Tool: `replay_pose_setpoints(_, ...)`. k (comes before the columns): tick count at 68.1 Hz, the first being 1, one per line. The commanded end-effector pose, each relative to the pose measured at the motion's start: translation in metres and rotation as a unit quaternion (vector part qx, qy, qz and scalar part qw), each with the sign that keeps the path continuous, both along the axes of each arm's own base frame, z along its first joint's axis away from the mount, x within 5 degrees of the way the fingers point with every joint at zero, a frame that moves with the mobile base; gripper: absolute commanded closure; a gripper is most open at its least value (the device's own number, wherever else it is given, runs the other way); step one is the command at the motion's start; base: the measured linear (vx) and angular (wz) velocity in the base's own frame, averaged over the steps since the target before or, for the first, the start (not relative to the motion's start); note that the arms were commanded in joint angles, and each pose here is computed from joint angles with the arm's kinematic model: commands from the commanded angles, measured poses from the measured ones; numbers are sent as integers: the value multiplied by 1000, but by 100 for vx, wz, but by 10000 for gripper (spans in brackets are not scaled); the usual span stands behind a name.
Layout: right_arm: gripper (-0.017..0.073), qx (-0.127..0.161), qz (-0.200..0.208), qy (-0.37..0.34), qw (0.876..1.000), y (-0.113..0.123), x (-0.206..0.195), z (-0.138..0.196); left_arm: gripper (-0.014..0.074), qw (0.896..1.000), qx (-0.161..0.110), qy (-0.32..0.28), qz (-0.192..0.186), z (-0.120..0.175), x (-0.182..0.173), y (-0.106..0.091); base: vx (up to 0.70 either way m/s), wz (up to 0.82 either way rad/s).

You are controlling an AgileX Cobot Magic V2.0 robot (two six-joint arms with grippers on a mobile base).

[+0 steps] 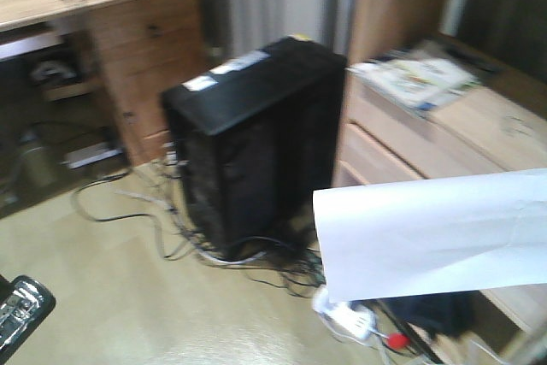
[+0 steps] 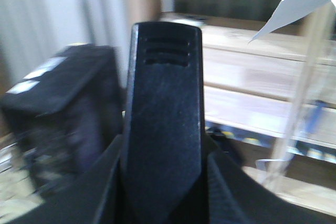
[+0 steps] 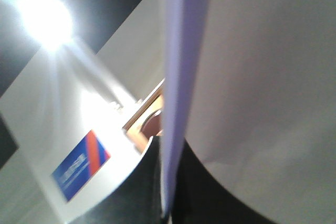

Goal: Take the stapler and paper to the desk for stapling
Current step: 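Drive the base toward the wooden desk with the monitor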

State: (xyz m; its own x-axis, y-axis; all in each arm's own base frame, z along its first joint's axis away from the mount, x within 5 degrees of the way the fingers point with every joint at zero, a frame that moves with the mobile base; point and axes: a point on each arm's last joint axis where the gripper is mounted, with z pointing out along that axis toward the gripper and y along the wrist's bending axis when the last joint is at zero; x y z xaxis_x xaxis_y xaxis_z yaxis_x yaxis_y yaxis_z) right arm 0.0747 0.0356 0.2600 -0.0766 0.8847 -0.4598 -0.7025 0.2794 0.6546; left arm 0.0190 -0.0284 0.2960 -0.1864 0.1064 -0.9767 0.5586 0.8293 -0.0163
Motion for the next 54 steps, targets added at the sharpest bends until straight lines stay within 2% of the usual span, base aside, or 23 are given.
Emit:
replay_pose_setpoints(1, 561, 20, 10, -57, 998, -1, -9, 3, 600, 998, -45, -52, 13, 19, 1, 1, 13, 70)
replay_pose_setpoints(54, 561, 20, 10, -57, 998, -1, -9, 3, 600, 998, -45, -52, 13, 19, 1, 1, 14, 69)
